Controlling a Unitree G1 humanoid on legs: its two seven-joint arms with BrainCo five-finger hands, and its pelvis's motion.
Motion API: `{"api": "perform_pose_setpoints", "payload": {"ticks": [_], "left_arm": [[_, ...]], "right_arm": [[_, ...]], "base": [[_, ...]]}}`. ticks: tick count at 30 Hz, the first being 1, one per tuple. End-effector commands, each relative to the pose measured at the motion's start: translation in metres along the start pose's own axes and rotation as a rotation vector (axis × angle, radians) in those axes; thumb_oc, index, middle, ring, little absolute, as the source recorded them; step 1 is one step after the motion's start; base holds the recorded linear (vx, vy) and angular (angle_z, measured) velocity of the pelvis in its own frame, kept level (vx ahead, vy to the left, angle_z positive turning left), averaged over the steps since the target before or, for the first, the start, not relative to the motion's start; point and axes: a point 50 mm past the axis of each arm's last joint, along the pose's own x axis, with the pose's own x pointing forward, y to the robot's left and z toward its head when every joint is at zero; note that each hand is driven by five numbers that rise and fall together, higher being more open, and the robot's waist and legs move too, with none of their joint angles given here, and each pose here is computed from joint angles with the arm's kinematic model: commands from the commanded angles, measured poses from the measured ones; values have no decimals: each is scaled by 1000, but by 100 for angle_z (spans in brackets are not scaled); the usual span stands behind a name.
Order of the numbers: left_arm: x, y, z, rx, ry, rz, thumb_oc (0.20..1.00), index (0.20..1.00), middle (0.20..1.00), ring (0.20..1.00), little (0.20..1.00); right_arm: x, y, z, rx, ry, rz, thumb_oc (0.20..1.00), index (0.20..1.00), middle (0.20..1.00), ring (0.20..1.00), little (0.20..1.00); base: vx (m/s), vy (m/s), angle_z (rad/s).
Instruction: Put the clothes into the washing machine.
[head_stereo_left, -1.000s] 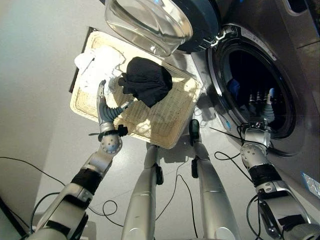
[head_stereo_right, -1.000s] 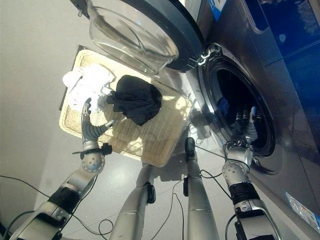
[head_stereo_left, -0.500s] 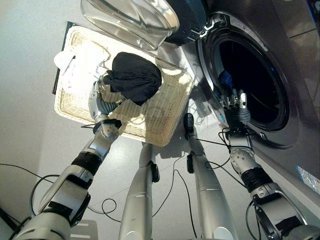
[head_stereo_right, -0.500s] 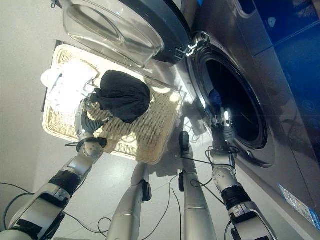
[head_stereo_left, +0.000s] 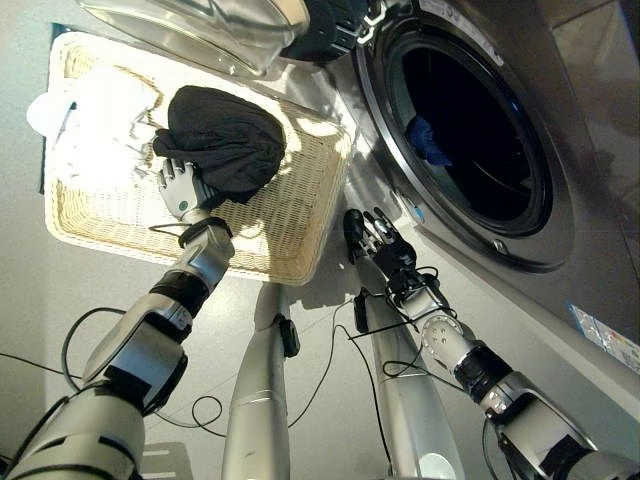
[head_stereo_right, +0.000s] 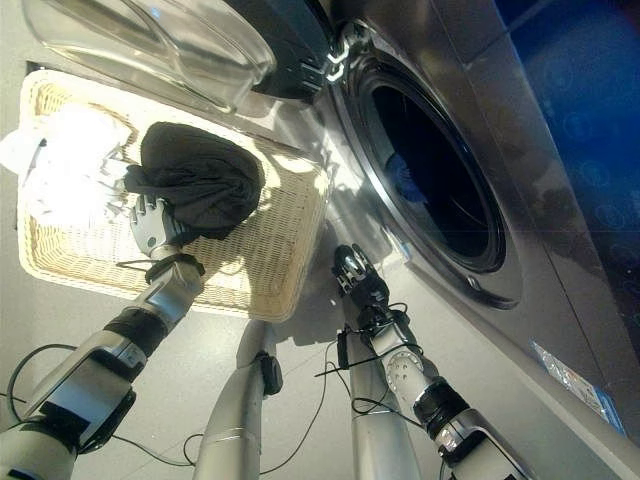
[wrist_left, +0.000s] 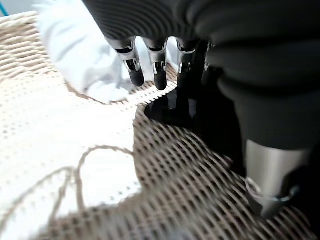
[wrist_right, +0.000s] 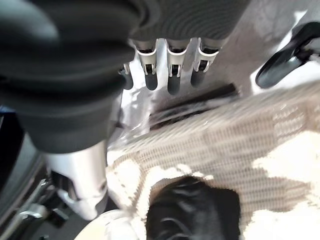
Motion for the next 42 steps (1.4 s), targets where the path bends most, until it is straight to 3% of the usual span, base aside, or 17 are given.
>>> {"api": "perform_pose_setpoints", "payload": {"ticks": [1,7,11,15,16,17,18,20,21,28,31,35,42], "left_arm": [[7,11,11,-139,1,118,1000,1000,1000,1000,1000],[3,5,34,-318,-28,63,1000,1000,1000,1000,1000],[-3,-7,42,-445,-3,-111,1000,1000,1000,1000,1000],[-23,-26,62,-848,41,-453,1000,1000,1000,1000,1000],[-25,-27,64,-857,29,-464,1000,1000,1000,1000,1000],[-30,-29,69,-870,-2,-489,893,893,893,893,893],[-35,-31,73,-894,-30,-529,260,260,260,260,260],[-35,-31,73,-894,-30,-529,260,260,260,260,260],[-38,-32,75,-910,-37,-555,200,200,200,200,200],[-45,-36,64,-1093,135,-487,200,200,200,200,200],[-42,-21,69,-1167,19,-359,200,200,200,200,200],[-49,-12,73,-1322,-30,-313,200,200,200,200,200],[-68,-10,67,-1280,-93,-215,200,200,200,200,200]], "right_arm": [[-6,11,-13,14,9,27,1000,1000,1000,1000,1000],[-2,14,-10,50,-49,1,1000,1000,1000,1000,1000],[3,21,-5,66,-73,1,1000,1000,1000,1000,1000],[5,26,-7,71,-63,1,1000,1000,1000,1000,1000],[5,26,-7,70,-62,0,1000,1000,1000,1000,1000],[5,26,-8,70,-58,-1,1000,1000,1000,1000,1000],[5,28,-9,69,-53,-1,1000,1000,1000,1000,1000],[5,28,-9,69,-53,-1,1000,1000,1000,1000,1000],[4,28,-10,69,-48,-1,1000,1000,1000,1000,1000],[1,34,-16,69,-42,26,1000,1000,1000,1000,1000],[-1,35,-14,72,-67,28,1000,1000,1000,1000,1000],[-5,31,-17,75,-75,12,1000,1000,1000,1000,1000],[-10,25,-21,31,-81,-23,1000,1000,1000,1000,1000]], "base": [[0,0,0],[0,-6,0],[0,-32,-1],[0,0,0],[0,0,0],[0,0,0],[0,0,0],[0,0,0],[-7,22,3],[-3,9,1],[0,0,0],[-10,-3,1],[-35,-19,8]]}}
